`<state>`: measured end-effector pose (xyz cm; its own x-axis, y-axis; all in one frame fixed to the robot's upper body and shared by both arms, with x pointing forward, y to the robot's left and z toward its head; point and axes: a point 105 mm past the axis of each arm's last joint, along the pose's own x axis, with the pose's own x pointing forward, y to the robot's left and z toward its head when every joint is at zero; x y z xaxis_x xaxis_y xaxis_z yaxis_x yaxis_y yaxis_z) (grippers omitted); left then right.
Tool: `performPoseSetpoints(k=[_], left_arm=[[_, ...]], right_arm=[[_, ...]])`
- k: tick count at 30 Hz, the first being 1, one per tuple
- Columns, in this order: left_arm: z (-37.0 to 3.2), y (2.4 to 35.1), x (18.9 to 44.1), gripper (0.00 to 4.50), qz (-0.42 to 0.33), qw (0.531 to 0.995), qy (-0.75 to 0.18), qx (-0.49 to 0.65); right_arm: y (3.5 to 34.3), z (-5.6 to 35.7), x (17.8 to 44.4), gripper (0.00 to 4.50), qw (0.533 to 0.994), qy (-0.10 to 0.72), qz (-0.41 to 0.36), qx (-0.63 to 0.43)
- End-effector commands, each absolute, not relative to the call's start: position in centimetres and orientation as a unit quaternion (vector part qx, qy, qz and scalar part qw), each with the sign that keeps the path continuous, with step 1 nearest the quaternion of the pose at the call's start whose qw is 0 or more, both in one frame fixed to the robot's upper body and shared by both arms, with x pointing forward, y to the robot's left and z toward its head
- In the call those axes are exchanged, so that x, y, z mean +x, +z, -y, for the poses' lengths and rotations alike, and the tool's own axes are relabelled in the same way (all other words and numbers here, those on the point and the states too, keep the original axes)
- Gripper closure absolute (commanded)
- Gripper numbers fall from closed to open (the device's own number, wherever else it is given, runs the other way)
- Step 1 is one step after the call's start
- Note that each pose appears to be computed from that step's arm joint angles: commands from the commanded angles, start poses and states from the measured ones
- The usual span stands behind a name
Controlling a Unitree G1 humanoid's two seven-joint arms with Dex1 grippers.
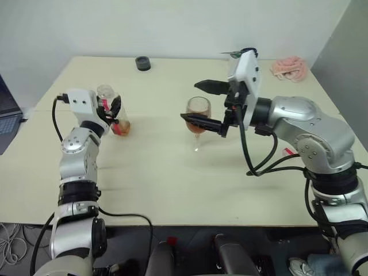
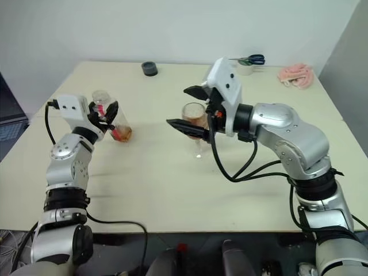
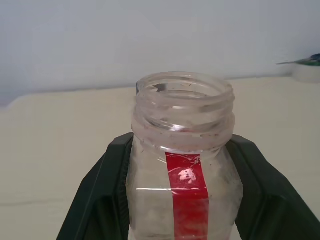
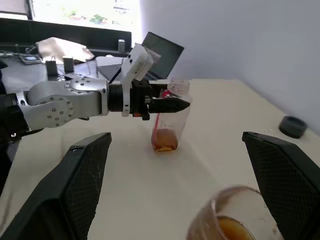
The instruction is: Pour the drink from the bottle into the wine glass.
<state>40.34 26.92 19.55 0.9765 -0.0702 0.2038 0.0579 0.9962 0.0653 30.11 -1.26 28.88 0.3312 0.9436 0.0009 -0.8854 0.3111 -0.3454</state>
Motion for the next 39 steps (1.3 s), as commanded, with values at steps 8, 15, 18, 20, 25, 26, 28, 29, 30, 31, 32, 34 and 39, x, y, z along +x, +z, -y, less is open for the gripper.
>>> performPoseSetpoints(k=[8, 15, 18, 20, 25, 26, 28, 29, 30, 31, 32, 34, 39], left_arm=[[-28.4, 19.5, 38.8, 1.08, 0.12, 0.992, 0.028, 0.012], [-28.9, 19.5, 38.6, 0.03, 0.112, 0.993, 0.029, 0.02], [-29.0, 19.8, 38.1, 0.03, 0.112, 0.993, 0.022, 0.027], [-29.3, 20.1, 37.3, 0.03, 0.112, 0.993, 0.024, 0.032], [-29.7, 21.1, 34.3, 0.03, 0.117, 0.992, 0.006, 0.056], [-29.7, 21.5, 33.7, 0.03, 0.121, 0.991, -0.007, 0.054], [-29.6, 22.1, 32.7, 0.03, 0.121, 0.991, -0.038, 0.051], [-29.5, 22.3, 32.1, 0.03, 0.114, 0.99, -0.065, 0.055], [-29.4, 22.3, 31.6, 0.03, 0.109, 0.989, -0.085, 0.058], [-29.0, 22.5, 30.9, 0.03, 0.102, 0.985, -0.118, 0.068], [-28.4, 22.9, 30.4, 0.03, 0.092, 0.981, -0.155, 0.068], [-26.6, 24.2, 29.4, 0.03, 0.086, 0.966, -0.231, 0.076], [-23.8, 26.0, 29.2, 0.03, 0.077, 0.943, -0.312, 0.085]], right_arm=[[29.7, 0.7, 30.2, 0.0, 0.795, 0.571, 0.125, -0.163], [29.6, 0.7, 30.1, 0.0, 0.793, 0.572, 0.127, -0.168], [29.6, 0.8, 30.1, 0.0, 0.792, 0.573, 0.128, -0.168], [29.5, 0.9, 30.1, 0.0, 0.792, 0.572, 0.128, -0.17], [29.6, 2.2, 30.6, 0.0, 0.8, 0.557, 0.13, -0.182], [29.6, 2.4, 30.8, 0.0, 0.802, 0.552, 0.13, -0.187], [29.5, 3.1, 31.3, 0.0, 0.808, 0.542, 0.127, -0.193], [29.5, 3.5, 31.5, 0.0, 0.812, 0.536, 0.125, -0.194], [29.5, 3.9, 31.7, 0.0, 0.814, 0.533, 0.123, -0.195], [29.6, 4.6, 32.0, 0.0, 0.819, 0.527, 0.121, -0.194], [29.7, 5.5, 32.0, 0.0, 0.821, 0.526, 0.121, -0.186], [29.8, 7.3, 31.7, 0.0, 0.82, 0.54, 0.116, -0.153], [27.5, 12.2, 32.6, 0.0, 0.848, 0.512, 0.071, -0.116]])
